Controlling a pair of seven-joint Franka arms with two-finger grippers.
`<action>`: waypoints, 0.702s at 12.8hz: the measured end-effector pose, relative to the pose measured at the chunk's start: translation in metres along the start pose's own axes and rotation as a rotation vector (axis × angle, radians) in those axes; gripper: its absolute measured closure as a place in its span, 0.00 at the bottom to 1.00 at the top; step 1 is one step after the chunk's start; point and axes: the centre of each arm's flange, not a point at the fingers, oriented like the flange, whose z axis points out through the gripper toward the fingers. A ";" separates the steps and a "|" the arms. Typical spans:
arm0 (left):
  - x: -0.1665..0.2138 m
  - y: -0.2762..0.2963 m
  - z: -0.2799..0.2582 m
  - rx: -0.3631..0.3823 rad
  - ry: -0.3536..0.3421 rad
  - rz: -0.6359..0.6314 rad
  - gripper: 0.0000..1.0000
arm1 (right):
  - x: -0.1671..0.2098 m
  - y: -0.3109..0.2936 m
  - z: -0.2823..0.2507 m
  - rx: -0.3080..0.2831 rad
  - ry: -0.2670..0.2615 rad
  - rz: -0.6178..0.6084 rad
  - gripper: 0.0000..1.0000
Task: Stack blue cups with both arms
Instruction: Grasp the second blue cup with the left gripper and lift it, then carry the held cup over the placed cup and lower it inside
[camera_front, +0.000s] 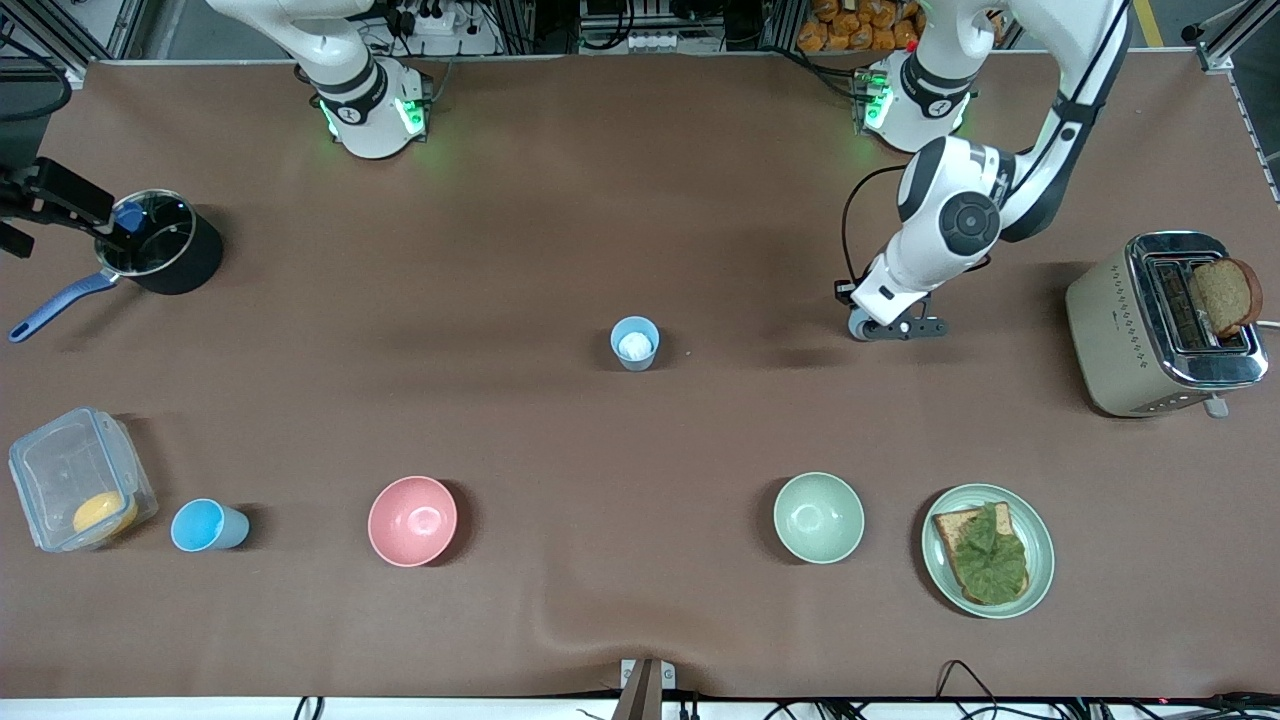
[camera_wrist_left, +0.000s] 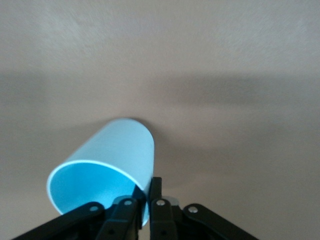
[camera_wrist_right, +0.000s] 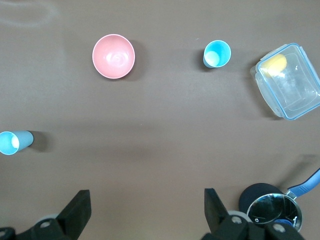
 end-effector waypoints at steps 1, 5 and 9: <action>0.002 0.002 -0.017 0.000 0.018 0.003 0.97 | -0.002 -0.002 0.003 0.001 -0.005 -0.002 0.00; 0.016 0.028 -0.103 -0.015 0.104 0.034 0.97 | -0.015 -0.001 0.027 -0.037 -0.031 -0.002 0.00; 0.020 0.073 -0.163 -0.042 0.150 0.054 0.97 | -0.018 -0.001 0.040 -0.042 -0.055 -0.003 0.00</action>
